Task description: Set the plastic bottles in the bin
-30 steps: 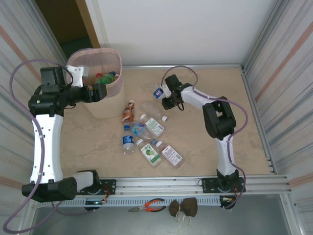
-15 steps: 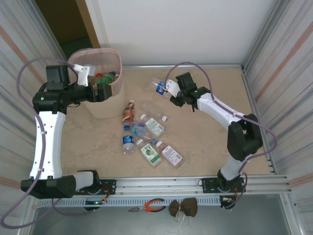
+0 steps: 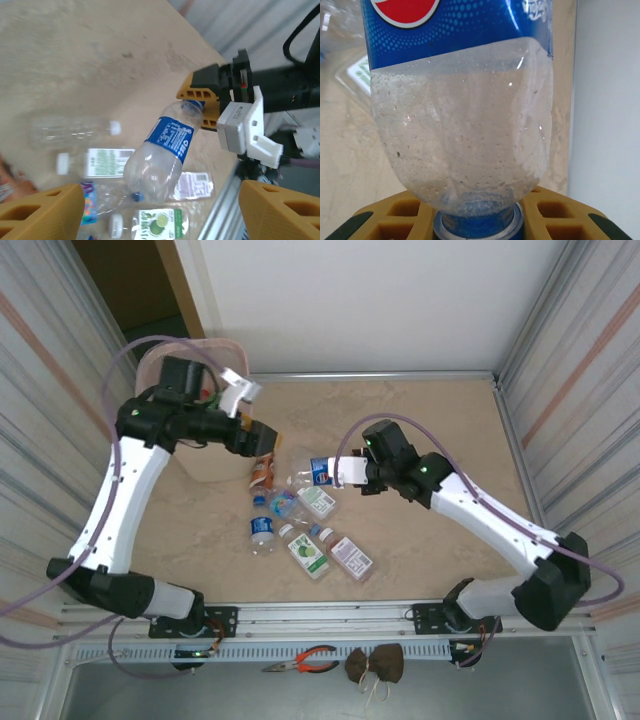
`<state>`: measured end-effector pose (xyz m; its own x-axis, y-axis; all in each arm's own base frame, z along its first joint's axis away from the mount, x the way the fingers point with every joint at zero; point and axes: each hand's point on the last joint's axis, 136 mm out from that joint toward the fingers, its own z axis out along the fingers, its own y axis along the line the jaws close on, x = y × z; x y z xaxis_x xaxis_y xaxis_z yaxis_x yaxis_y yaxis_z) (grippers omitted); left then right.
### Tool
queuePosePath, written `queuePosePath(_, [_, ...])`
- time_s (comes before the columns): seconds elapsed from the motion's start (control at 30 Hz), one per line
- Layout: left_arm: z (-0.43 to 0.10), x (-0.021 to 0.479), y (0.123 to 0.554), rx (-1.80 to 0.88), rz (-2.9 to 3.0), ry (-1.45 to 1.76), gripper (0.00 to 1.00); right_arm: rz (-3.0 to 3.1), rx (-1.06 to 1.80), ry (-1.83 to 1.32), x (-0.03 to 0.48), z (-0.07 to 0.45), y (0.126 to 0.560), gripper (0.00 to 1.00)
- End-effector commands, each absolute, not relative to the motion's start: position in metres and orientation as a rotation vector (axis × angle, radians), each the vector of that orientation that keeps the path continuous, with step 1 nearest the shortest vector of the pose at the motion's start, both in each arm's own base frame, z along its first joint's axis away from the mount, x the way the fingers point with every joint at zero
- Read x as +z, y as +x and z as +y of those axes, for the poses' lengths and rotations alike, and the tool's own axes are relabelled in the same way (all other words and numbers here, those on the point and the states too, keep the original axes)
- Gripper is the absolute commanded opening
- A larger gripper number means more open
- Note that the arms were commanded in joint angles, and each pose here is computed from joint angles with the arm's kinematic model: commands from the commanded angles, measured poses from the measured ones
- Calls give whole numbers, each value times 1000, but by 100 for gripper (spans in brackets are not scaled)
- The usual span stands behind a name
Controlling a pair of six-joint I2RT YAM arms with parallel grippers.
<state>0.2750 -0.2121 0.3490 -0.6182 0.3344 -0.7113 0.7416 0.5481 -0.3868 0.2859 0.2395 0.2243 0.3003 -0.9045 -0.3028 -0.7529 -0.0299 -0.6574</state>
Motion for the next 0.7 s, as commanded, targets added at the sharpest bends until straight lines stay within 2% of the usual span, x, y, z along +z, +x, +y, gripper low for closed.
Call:
queuePosePath(0.0, [-230,338,252,-956,2240,1020,81,1389,-255,-1928,228,235,254,6])
queuePosePath(0.37, [-275,292,204,-1031,2353,1299,80,1317,-268,-2003,249,218,208,5])
queuePosePath(0.67, [-303,269,174,-1083,2373,1488,79,1327,-271,-2017,258,209,196,5])
